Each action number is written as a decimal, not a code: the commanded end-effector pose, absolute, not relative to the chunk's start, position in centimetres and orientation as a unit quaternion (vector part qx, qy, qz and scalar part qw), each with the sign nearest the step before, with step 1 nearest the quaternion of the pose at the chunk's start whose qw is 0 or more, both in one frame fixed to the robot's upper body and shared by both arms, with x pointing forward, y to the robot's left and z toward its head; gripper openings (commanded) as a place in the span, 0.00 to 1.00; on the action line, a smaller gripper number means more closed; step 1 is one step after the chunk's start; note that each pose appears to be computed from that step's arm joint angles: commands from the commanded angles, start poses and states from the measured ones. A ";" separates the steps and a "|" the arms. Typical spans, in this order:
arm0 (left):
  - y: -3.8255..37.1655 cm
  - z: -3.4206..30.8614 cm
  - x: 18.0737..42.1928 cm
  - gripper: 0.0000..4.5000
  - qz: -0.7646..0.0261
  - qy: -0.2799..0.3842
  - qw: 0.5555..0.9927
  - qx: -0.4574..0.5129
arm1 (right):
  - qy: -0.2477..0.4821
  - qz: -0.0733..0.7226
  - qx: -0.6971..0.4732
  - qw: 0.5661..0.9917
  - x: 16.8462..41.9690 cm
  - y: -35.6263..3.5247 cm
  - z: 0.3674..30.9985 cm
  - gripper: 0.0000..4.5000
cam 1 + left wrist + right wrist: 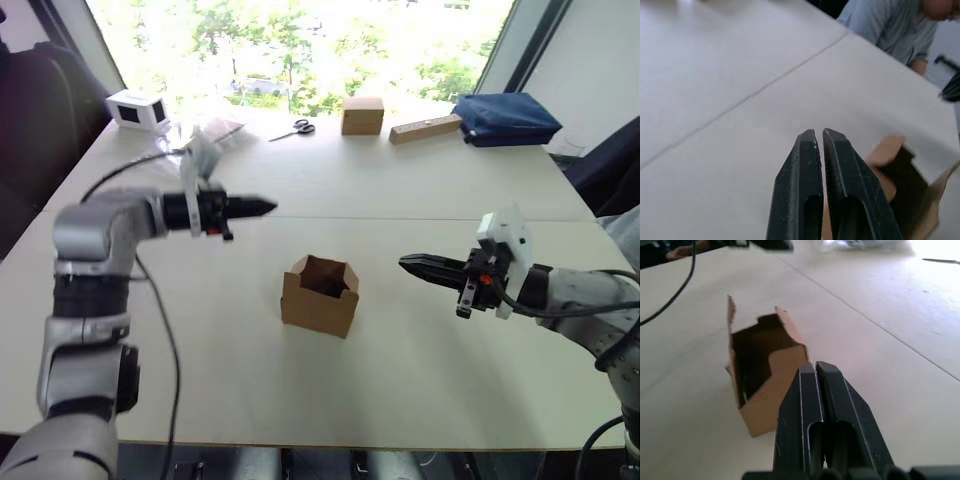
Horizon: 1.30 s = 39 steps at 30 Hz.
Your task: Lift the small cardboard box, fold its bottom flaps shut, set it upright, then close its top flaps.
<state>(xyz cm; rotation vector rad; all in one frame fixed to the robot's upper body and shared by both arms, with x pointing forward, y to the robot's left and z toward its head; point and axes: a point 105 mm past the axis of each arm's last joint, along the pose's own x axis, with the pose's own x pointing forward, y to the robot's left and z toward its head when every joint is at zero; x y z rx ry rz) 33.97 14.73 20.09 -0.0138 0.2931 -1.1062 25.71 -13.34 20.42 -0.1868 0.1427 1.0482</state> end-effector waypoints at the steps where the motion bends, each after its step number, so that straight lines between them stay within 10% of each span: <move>1: 14.9 20.4 33.3 0.02 -0.525 0.115 0.842 0.047 | 0.084 0.521 -0.103 0.843 24.8 -12.7 20.0 0.00; 23: 10.1 10.1 28.7 0.02 -0.567 0.215 0.791 0.077 | 0.158 0.487 -0.198 0.835 26.0 -11.7 11.7 0.00; 39: 13.1 13.0 31.1 0.02 -0.504 0.137 0.851 0.060 | 0.163 0.491 -0.217 0.828 25.7 -13.9 13.3 0.00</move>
